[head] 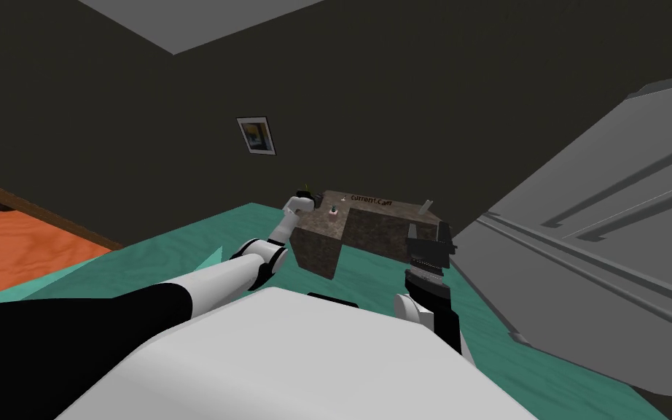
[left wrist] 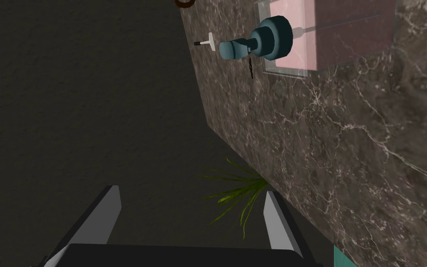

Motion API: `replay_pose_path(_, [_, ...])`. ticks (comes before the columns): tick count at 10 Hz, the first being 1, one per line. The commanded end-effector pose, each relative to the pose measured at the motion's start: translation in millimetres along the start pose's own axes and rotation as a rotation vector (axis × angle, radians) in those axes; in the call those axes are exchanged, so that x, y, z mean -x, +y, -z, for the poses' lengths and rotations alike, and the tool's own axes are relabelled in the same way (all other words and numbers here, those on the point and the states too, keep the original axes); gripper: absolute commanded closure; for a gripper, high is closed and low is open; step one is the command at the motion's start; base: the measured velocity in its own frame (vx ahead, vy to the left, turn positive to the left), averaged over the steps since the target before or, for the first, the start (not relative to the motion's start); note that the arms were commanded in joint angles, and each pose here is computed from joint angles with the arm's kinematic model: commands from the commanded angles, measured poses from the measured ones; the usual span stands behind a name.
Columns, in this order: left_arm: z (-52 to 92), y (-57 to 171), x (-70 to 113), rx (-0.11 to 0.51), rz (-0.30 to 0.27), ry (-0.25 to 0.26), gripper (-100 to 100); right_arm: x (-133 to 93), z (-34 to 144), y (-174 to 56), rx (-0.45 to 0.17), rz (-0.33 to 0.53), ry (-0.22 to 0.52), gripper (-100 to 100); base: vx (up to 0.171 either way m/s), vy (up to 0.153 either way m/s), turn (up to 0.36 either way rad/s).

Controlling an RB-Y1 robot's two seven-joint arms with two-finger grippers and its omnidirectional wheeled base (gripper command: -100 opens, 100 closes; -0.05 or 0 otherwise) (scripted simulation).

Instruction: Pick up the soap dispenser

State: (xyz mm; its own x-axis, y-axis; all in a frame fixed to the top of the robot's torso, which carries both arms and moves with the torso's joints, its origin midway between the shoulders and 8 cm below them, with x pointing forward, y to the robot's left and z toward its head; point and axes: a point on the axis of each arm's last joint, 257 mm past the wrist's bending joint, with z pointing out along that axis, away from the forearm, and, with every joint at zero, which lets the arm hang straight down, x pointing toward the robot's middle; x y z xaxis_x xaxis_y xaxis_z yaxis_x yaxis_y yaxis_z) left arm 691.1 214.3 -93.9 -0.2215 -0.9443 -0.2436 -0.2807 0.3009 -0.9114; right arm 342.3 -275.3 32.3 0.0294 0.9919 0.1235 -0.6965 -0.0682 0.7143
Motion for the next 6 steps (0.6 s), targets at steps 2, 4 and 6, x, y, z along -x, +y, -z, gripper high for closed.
replay_pose_path(2, [-6.6, 4.3, -7.4, 0.068, 0.004, 0.026, -100, 0.0, 0.0, 0.0, 0.000, 0.000, 0.000, 0, 0.020, -0.024, 0.031])
replay_pose_path(4, [-10.8, 7.2, -15.3, 0.122, 0.008, 0.049, -100, 0.0, 0.0, 0.0, 0.000, 0.000, 0.000, 0, 0.027, -0.020, 0.022])
replay_pose_path(6, [-13.7, 10.5, -24.4, 0.176, 0.011, 0.073, -100, 0.0, 0.0, 0.0, 0.000, 0.000, 0.000, 0, 0.030, -0.007, 0.018])
